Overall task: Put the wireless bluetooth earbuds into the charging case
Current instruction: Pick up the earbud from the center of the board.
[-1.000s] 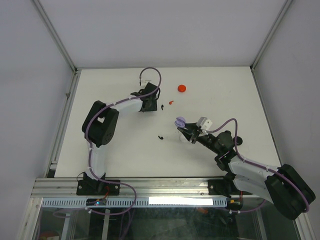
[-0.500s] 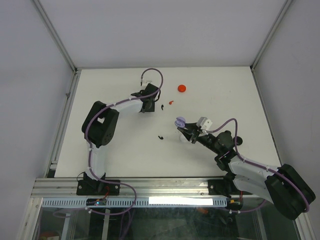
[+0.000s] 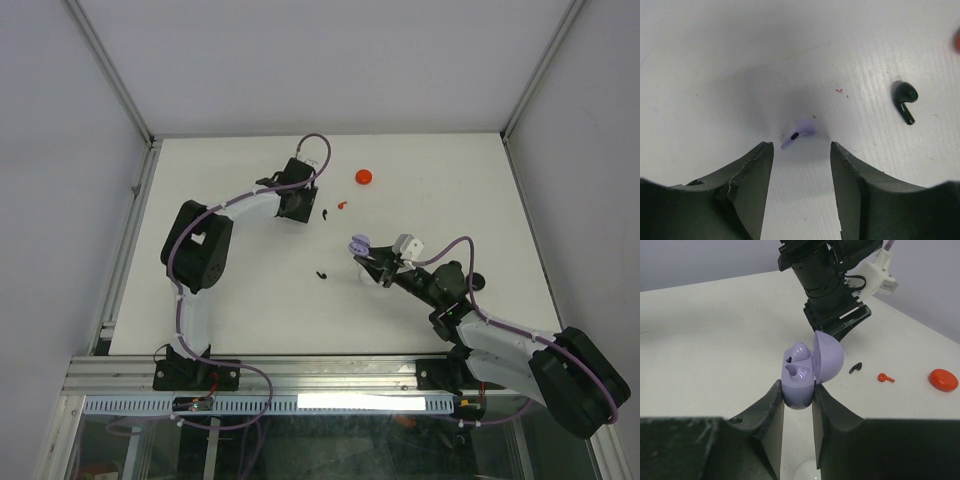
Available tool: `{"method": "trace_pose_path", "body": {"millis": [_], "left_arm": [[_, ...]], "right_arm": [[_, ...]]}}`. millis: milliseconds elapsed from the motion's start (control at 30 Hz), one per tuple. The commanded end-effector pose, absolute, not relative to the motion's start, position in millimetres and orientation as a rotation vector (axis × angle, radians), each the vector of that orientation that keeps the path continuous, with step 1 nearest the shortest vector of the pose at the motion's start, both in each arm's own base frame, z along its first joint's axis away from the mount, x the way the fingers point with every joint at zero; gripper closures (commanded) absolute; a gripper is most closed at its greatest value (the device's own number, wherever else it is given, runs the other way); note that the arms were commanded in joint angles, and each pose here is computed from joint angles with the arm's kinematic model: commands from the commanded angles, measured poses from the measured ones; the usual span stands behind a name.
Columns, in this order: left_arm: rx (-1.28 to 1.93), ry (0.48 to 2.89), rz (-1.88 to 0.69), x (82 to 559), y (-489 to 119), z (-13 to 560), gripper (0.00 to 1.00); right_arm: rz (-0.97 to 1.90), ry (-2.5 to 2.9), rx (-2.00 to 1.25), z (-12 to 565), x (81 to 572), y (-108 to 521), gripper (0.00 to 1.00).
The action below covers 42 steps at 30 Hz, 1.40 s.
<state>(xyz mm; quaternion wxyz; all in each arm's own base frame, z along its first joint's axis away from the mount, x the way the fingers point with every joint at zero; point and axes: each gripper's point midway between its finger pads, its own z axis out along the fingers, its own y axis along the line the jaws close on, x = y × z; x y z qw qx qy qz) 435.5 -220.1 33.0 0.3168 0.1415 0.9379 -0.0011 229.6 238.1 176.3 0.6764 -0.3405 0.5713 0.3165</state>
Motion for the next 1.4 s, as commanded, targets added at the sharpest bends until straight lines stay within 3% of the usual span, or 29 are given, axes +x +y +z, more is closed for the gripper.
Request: {"method": "trace_pose_path", "body": {"millis": [0, 600, 1367], "left_arm": [[0.518, 2.353, -0.153, 461, -234, 77, 0.5], [0.69, 2.44, -0.244, 463, -237, 53, 0.56], [0.716, 2.56, -0.227, 450, -232, 25, 0.71]], "right_arm": [[0.717, 1.19, -0.746, 208, 234, 242, 0.89], [0.714, 1.192, -0.747, 207, 234, 242, 0.89], [0.711, 1.194, -0.744, 207, 234, 241, 0.89]]}}
